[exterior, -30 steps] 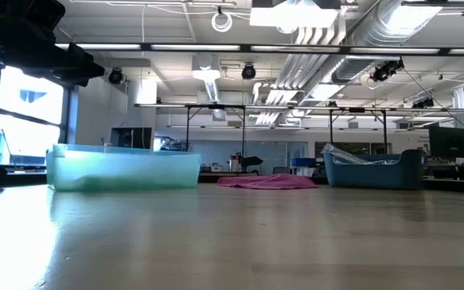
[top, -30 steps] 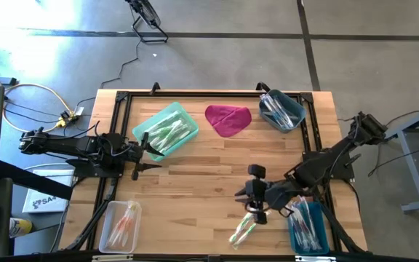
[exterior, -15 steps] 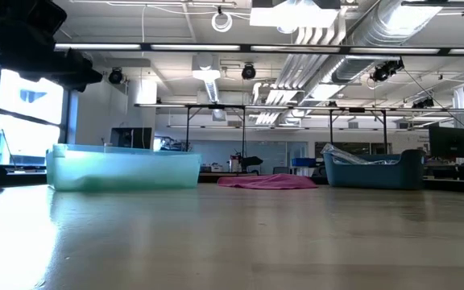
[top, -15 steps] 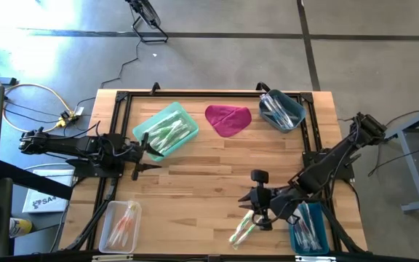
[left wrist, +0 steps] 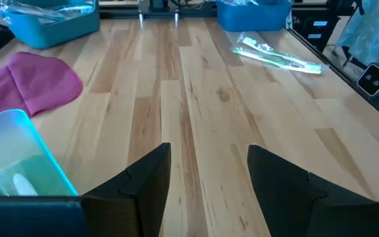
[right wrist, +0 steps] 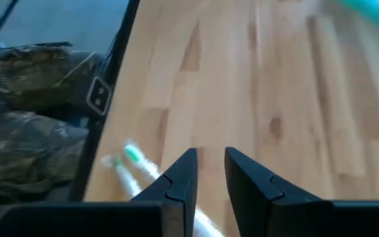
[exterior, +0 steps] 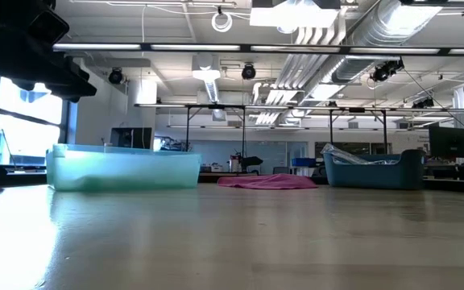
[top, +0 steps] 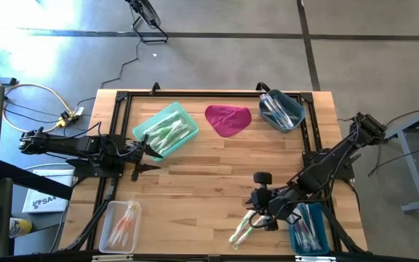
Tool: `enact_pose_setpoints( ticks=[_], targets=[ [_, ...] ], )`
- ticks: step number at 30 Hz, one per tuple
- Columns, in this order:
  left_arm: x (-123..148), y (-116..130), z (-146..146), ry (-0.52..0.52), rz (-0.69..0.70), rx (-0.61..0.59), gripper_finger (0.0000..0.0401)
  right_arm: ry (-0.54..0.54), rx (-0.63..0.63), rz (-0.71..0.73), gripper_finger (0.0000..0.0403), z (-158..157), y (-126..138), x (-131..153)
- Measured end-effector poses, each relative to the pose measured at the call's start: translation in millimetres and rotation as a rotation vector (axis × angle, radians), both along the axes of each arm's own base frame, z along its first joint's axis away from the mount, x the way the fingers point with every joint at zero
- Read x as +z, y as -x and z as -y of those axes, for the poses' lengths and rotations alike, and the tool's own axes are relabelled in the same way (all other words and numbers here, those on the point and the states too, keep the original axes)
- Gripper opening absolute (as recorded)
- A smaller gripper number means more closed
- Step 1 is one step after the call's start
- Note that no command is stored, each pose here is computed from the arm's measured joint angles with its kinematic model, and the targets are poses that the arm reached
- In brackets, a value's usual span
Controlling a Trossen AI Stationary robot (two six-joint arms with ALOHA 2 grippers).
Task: Pick & Place Toothbrushes
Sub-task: Put the green toothbrush to the green bin
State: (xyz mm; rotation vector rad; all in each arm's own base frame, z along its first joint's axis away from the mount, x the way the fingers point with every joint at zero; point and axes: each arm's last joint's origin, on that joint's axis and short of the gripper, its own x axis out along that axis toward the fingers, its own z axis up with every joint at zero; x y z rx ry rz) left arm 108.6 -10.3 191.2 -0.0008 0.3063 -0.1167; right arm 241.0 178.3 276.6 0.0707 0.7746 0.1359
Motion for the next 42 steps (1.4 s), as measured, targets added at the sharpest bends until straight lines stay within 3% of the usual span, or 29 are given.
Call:
enact_pose_setpoints(
  ticks=[13,23,28,36,42],
  targets=[
    [-3,1,0,-0.006,-0.034,-0.001,0.0196,-0.112,-0.103,-0.251,0.007,9,22,-63],
    [-5,2,0,-0.007,-0.051,-0.001,0.0196,-0.216,-0.056,-0.088,0.007,-6,24,-70],
    [-5,2,0,-0.007,-0.051,-0.001,0.0196,-0.205,-0.046,-0.021,0.007,-13,22,-69],
    [-5,2,0,-0.008,-0.052,0.001,0.0196,-0.144,-0.005,-0.136,0.007,-32,3,-95],
    [-5,2,0,-0.008,-0.053,0.001,0.0196,-0.112,0.077,-0.131,0.007,-44,-7,-86]
  ],
)
